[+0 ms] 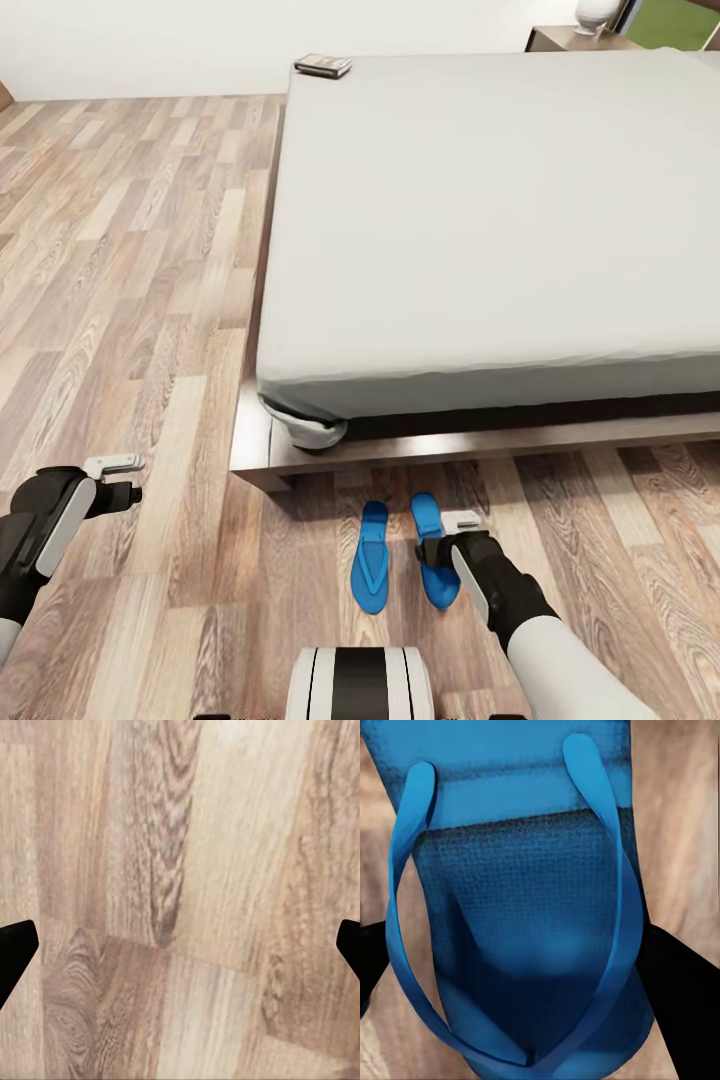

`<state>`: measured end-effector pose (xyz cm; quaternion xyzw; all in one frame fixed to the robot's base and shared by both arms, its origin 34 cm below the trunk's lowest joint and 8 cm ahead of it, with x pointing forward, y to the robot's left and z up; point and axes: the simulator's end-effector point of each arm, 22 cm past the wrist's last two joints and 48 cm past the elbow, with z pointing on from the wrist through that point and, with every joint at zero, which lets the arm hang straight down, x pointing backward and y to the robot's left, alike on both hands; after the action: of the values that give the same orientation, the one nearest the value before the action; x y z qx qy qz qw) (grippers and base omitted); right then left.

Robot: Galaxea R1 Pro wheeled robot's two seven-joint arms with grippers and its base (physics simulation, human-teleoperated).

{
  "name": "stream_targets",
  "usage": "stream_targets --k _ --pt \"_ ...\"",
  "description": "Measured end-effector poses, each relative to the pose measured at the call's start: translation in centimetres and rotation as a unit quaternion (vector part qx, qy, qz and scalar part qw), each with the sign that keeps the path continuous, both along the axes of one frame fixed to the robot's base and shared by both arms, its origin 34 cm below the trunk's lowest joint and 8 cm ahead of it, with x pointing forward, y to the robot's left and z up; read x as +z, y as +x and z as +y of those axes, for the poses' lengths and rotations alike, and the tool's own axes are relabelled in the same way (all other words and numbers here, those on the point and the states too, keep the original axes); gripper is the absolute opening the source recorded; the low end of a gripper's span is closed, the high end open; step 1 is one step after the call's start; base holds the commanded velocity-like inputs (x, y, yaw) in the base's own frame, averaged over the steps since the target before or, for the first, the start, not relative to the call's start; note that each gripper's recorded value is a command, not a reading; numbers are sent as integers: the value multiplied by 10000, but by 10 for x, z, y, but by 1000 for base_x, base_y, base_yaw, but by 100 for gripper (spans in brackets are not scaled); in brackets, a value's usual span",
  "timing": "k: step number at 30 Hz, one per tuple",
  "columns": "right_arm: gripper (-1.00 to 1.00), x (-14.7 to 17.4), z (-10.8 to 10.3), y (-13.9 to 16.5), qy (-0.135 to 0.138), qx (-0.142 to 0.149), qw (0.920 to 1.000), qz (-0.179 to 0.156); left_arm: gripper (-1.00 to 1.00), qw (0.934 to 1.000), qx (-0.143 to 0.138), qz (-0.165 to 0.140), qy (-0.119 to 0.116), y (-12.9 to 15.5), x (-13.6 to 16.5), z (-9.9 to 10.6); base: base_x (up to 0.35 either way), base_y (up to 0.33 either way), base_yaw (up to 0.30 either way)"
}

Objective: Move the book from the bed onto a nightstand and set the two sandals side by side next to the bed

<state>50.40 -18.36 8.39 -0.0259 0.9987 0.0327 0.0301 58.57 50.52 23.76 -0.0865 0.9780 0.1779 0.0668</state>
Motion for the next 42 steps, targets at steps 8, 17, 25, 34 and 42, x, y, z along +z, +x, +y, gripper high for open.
stream_targets --k 8,17,25,34,42 --pt "-100 -11 2 4 17 -3 10000 24 100 9999 -1 134 0 -7 -16 0 0 0 0" --pt "-100 -15 14 1 105 -17 9999 73 100 9999 -7 164 -9 -8 -21 -1 0 0 0" --pt "-100 -21 22 -6 169 -35 9997 151 100 9998 -20 221 -10 -11 -28 -2 0 0 0" --pt "-100 -28 24 -13 185 -54 9995 236 100 9996 -40 271 -10 -13 -35 -3 0 0 0" --pt "-100 -34 22 -15 178 -93 9994 287 100 9994 -42 347 -9 -17 -43 -3 0 0 0"
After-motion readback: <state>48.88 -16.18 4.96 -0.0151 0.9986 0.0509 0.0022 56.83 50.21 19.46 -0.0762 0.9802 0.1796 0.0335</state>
